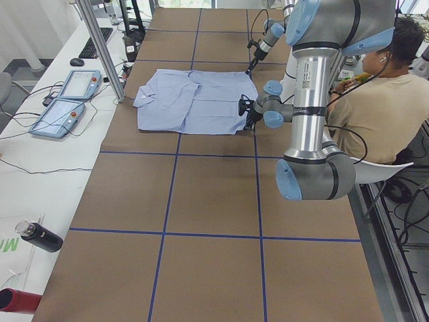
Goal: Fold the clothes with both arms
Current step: 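Grasp the near hem corners with both grippers and pull them toward the robot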
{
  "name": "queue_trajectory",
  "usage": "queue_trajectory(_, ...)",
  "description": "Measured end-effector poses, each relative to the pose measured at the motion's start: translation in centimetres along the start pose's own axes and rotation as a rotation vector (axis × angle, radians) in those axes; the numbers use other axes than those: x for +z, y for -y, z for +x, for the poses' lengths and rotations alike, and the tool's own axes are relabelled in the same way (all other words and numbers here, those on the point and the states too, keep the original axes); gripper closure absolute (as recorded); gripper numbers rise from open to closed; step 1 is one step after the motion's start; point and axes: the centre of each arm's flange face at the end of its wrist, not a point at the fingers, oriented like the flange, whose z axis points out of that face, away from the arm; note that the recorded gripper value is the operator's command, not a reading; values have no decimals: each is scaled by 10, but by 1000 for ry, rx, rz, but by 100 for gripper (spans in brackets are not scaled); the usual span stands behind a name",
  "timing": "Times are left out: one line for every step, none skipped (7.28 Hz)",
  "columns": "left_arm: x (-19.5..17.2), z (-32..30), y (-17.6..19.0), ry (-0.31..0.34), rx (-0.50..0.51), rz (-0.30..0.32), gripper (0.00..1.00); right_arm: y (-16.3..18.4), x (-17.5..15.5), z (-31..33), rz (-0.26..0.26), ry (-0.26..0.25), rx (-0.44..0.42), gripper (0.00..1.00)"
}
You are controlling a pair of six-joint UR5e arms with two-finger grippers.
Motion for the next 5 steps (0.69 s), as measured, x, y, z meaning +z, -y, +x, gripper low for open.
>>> queue_trajectory(-6, 3, 2, -12, -2, 0, 100, 0, -3, -3, 1, 9, 13, 100)
queue_trajectory(-19, 7, 5, -35, -7, -1, 100, 7, -15, -12, -1, 32, 35, 100)
queue_trajectory(-45, 9, 10, -65, -11, -3, 100, 22, -41, -30, -10, 58, 56, 100)
queue_trajectory(-90, 12, 18, -96, -14, -31, 100, 45, -88, -56, -39, 62, 64, 100)
queue_trajectory(-148, 16, 27, -123, -17, -85, 100, 72, -145, -79, -93, 55, 68, 100)
